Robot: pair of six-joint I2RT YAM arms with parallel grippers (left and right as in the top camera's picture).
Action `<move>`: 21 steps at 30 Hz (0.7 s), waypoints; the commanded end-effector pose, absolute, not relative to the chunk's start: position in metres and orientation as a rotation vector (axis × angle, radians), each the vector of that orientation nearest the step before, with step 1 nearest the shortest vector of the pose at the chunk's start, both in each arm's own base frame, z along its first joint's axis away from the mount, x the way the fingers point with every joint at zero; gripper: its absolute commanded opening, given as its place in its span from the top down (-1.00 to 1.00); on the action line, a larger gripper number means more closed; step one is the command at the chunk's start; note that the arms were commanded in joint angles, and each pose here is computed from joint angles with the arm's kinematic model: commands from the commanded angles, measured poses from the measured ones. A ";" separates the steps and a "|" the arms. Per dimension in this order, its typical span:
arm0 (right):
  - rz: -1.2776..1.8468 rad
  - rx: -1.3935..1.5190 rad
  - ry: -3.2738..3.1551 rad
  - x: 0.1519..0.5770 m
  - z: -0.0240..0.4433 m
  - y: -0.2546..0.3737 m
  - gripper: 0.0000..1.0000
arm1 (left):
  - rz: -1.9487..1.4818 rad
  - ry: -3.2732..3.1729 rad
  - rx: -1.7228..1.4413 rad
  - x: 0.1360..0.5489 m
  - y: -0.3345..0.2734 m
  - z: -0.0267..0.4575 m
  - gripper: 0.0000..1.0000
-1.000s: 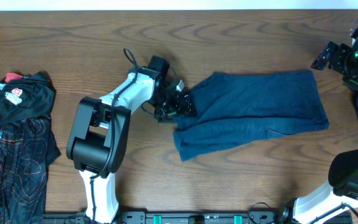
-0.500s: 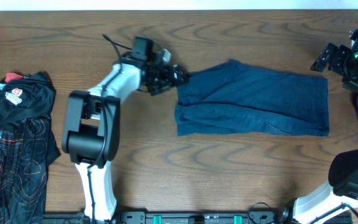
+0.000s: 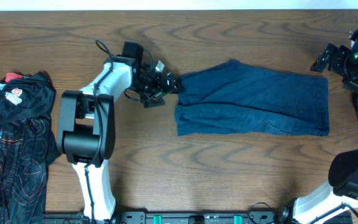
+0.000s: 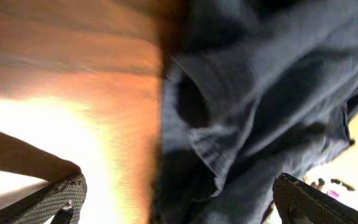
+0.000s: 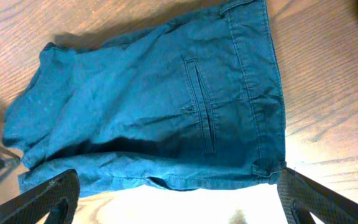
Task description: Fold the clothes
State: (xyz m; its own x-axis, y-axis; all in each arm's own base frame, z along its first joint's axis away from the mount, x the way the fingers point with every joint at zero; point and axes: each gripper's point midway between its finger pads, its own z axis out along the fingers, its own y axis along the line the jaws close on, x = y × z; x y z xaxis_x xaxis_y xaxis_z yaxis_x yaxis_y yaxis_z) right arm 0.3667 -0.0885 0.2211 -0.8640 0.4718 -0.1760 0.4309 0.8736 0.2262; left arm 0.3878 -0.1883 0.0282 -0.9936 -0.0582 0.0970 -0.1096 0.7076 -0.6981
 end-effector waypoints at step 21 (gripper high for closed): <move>0.326 0.610 2.819 0.364 0.232 -0.074 -0.99 | 1.105 -2.650 0.064 0.326 -0.296 -0.050 0.88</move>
State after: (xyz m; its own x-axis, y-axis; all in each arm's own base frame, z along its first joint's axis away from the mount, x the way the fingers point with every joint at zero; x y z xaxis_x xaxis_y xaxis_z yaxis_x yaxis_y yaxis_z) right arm 0.3627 -0.0805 0.2213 -0.8781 0.4542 -0.1502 0.4093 0.8759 0.2555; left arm 0.3383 -0.3198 0.0009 -0.9763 0.1482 0.1577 -0.0381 0.5996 -0.7994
